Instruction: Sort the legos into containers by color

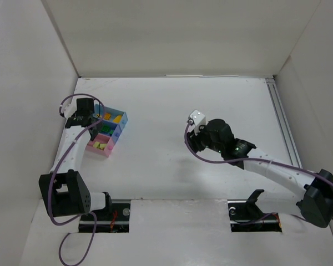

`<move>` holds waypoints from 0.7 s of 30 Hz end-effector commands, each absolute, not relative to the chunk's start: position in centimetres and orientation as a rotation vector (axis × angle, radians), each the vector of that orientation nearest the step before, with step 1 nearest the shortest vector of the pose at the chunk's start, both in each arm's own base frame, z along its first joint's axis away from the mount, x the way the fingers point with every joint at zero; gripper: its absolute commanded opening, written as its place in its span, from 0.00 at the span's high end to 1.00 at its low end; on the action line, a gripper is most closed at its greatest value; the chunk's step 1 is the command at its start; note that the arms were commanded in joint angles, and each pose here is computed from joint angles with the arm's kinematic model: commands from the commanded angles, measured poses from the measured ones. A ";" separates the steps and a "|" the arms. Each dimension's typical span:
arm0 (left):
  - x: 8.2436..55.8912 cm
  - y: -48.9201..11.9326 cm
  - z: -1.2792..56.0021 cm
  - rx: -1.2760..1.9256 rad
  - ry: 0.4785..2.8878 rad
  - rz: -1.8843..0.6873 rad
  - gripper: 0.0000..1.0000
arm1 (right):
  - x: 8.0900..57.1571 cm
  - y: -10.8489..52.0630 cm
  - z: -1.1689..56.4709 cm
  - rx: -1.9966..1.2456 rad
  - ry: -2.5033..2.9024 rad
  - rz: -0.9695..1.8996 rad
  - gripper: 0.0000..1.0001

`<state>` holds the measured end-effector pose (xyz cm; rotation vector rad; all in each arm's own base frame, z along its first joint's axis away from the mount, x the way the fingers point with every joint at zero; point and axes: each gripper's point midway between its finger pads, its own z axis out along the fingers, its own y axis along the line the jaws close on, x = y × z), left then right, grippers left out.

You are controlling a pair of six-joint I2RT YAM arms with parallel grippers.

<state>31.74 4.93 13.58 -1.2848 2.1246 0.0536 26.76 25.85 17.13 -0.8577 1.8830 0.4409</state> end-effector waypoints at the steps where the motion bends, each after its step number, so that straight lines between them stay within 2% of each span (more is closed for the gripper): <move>1: 31.6 5.5 14.1 -1.297 2.106 0.099 1.00 | 27.7 26.9 19.9 -0.820 1.821 0.483 0.76; 18: 30.3 5.9 12.0 -1.369 2.128 0.154 0.99 | 28.0 26.8 19.6 -0.833 1.826 0.491 0.76; 21: 30.0 5.9 11.6 -1.372 2.137 0.161 0.91 | 28.0 26.8 19.6 -0.833 1.826 0.491 0.76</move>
